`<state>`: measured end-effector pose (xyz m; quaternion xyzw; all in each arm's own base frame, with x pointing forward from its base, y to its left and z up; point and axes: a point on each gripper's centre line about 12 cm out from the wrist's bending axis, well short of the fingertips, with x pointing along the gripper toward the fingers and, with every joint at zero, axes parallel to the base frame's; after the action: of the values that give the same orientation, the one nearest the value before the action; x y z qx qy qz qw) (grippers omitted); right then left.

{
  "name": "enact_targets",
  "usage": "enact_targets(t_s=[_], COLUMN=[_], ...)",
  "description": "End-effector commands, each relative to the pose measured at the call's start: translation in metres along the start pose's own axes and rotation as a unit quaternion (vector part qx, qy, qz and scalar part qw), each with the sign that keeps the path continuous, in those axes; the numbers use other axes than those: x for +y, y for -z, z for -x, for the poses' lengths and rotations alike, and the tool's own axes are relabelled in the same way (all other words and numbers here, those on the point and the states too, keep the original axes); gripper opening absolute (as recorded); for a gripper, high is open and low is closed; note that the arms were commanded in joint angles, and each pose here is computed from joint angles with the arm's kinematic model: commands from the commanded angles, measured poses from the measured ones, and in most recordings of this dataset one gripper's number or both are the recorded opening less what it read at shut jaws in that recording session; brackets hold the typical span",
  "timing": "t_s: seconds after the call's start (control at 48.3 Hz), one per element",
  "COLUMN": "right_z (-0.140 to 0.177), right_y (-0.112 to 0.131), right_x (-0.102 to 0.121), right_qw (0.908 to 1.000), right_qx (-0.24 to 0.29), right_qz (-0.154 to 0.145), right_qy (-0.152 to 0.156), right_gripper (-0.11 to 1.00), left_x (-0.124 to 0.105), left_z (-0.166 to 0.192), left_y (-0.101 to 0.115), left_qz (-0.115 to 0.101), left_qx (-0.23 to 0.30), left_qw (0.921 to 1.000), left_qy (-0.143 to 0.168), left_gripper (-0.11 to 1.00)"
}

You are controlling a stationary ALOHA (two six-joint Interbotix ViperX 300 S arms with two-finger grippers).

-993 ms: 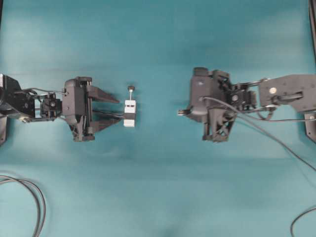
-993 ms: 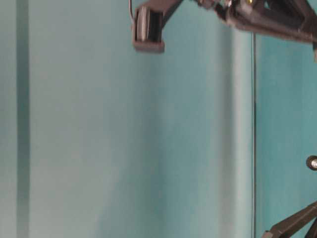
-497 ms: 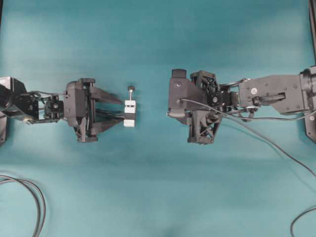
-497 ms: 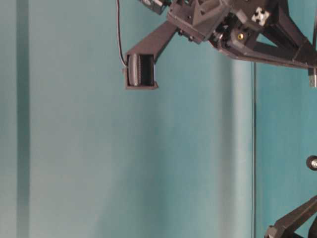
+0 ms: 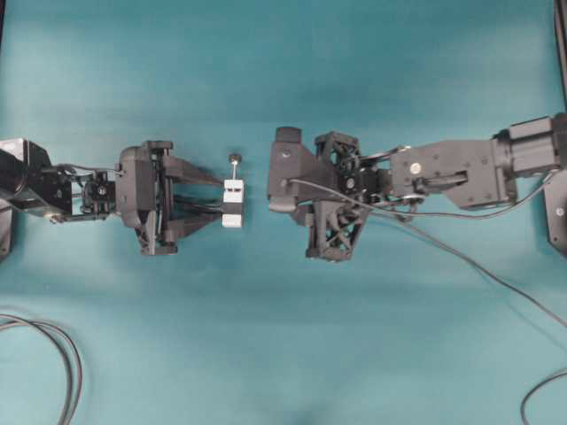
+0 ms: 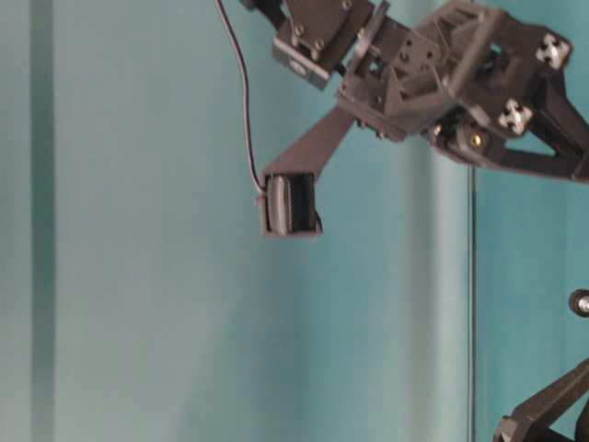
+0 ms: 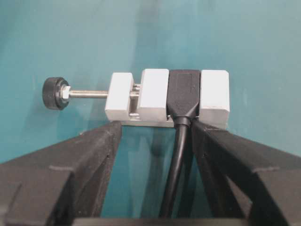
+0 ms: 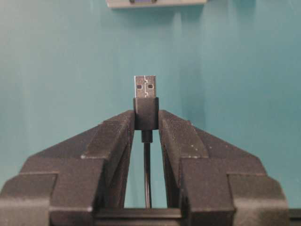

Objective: Insert the USB cable into the female connector supported by the left arm.
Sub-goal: 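Carry the plug left and align it with the clamped female connector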

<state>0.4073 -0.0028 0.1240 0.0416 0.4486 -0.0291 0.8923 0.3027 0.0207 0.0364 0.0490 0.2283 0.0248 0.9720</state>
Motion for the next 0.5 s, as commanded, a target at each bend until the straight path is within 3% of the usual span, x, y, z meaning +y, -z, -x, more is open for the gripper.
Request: enact_targets(t_s=[0.0,0.476], right_z=[0.004,-0.013], right_y=[-0.019,-0.031], right_x=[0.004,0.005], right_qw=[0.9999,1.0], right_qx=[-0.017,-0.002], right_qz=[0.002,0.001], right_qy=[-0.002,0.001], right_gripper=[0.21,0.21], left_x=[0.0,-0.003], left_z=[-0.003,-0.004], left_y=[-0.001,-0.002], left_qz=[-0.003,-0.004], left_qx=[0.001,-0.001], left_qw=[1.0,1.0], left_qy=[-0.001,0.005], left_gripper=[0.72,0.72])
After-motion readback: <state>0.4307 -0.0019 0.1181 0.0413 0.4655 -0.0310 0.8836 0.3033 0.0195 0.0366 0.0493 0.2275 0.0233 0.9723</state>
